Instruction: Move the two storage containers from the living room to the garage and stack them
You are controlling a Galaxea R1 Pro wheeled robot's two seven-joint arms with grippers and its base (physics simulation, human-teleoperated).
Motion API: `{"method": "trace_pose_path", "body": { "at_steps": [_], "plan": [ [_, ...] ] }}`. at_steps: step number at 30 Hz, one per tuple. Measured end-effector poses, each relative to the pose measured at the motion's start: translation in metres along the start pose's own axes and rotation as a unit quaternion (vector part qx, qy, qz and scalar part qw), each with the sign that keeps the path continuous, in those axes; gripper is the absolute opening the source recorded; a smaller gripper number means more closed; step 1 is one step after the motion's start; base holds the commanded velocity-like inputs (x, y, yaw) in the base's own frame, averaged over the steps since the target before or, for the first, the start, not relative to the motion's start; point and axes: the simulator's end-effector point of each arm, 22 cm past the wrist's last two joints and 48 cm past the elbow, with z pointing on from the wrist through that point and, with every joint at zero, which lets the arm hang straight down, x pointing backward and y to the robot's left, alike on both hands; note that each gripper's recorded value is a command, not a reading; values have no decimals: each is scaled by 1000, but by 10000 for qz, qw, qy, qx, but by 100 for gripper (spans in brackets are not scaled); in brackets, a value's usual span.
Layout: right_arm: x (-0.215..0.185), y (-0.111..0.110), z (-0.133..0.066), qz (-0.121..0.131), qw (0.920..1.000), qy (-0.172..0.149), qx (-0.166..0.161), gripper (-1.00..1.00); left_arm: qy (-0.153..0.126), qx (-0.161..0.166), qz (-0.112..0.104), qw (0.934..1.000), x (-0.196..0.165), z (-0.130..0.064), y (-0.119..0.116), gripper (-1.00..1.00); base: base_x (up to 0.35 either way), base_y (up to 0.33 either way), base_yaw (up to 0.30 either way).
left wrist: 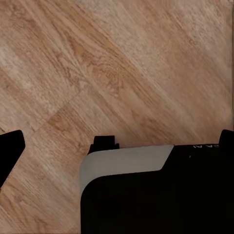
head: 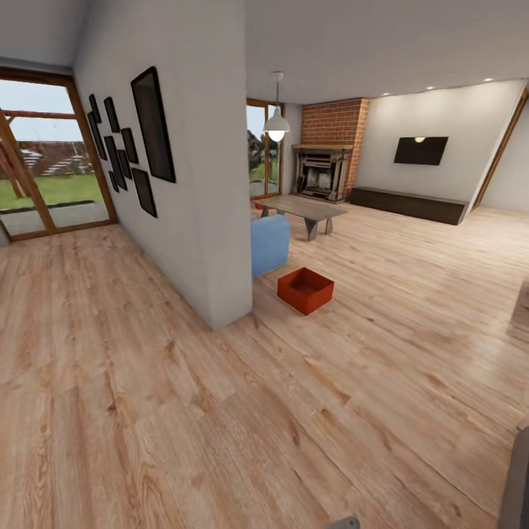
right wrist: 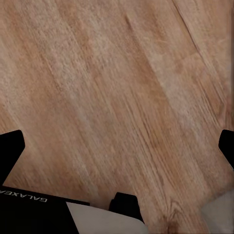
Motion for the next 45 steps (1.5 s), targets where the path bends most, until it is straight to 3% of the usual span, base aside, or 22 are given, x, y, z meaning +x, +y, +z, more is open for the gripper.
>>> {"method": "trace_pose_path", "body": {
  "at_steps": [23, 45],
  "plan": [
    [0, 0, 0, -2, 10000, 4, 0, 100, -1, 0, 0, 10000, 0, 0, 0, 100, 330, -2, -4],
    [-2, -1, -1, -5, 10000, -22, 9, 100, -28, 0, 5, 10000, -2, 0, 0, 100, 312, -80, -222]
  ]
}}
